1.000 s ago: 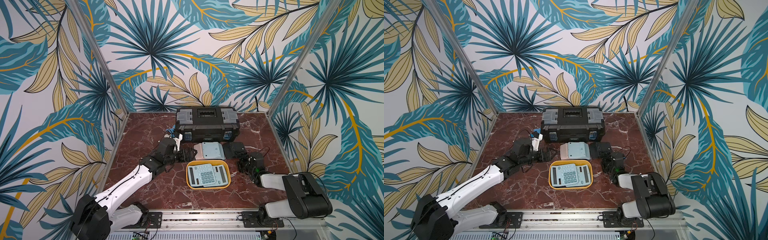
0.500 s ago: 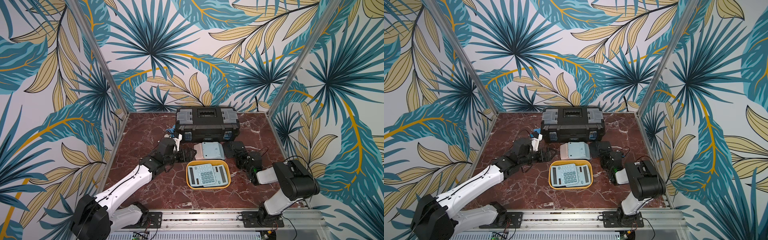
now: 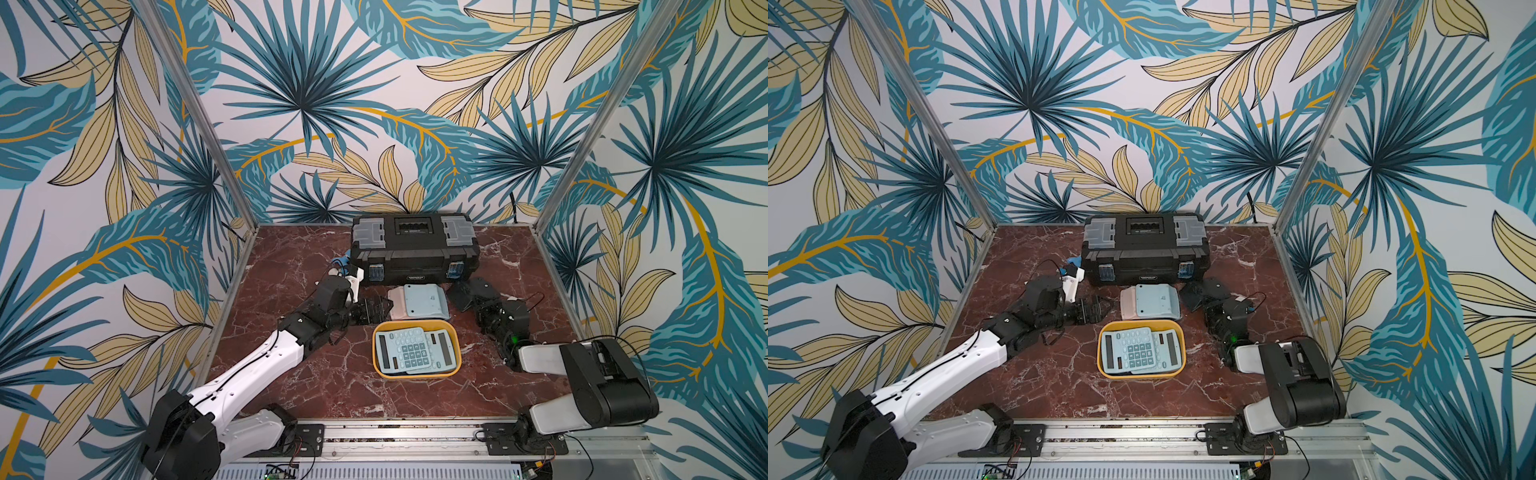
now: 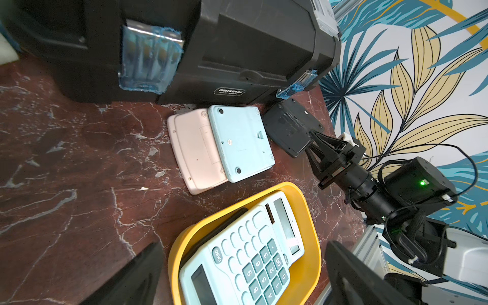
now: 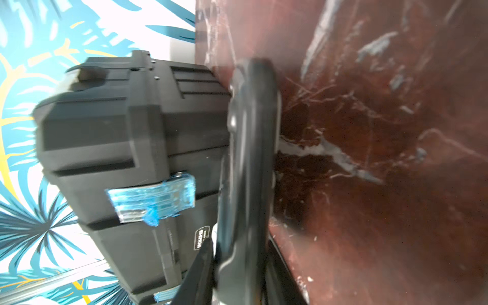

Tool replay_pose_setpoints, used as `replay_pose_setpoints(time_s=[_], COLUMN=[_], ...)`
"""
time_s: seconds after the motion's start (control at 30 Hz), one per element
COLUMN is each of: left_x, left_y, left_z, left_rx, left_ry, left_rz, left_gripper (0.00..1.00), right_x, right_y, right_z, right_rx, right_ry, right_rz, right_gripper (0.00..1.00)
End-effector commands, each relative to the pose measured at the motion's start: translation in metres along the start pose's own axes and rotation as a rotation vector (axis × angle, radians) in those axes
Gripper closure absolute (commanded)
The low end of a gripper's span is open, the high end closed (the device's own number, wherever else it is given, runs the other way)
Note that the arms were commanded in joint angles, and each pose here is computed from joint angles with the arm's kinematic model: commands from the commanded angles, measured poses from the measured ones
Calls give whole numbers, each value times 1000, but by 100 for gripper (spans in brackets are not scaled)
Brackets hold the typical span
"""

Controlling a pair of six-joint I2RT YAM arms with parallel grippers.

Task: Put the calculator in the storage box
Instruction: Pick up the calculator at the center of the board.

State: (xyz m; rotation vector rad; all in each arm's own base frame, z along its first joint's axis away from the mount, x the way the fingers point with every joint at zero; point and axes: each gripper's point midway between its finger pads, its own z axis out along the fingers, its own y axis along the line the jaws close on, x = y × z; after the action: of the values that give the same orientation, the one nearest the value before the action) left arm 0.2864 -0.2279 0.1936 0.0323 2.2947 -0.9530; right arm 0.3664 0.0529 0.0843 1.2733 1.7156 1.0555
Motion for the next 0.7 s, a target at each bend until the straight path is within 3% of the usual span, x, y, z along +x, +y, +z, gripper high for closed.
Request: replay_pose_setpoints(time_s=[0.0,0.33,0.67], left_x=[4,3,-4], left_y=[2,-2,-10], left_z=[-5,-13,-19], left_rx=[6,15,34], left_ry=[2,-9,-29], left_rz=[3,4,-1], left_gripper=[0,0,0], right_x=[-2,9,24], right_y=[-1,1,42], right_z=[-6,-29,-74], right_rx=[46,103,95], right_ry=[-17,53,172], right_rz=[-60,-189,-677], right_gripper=[78,81,81])
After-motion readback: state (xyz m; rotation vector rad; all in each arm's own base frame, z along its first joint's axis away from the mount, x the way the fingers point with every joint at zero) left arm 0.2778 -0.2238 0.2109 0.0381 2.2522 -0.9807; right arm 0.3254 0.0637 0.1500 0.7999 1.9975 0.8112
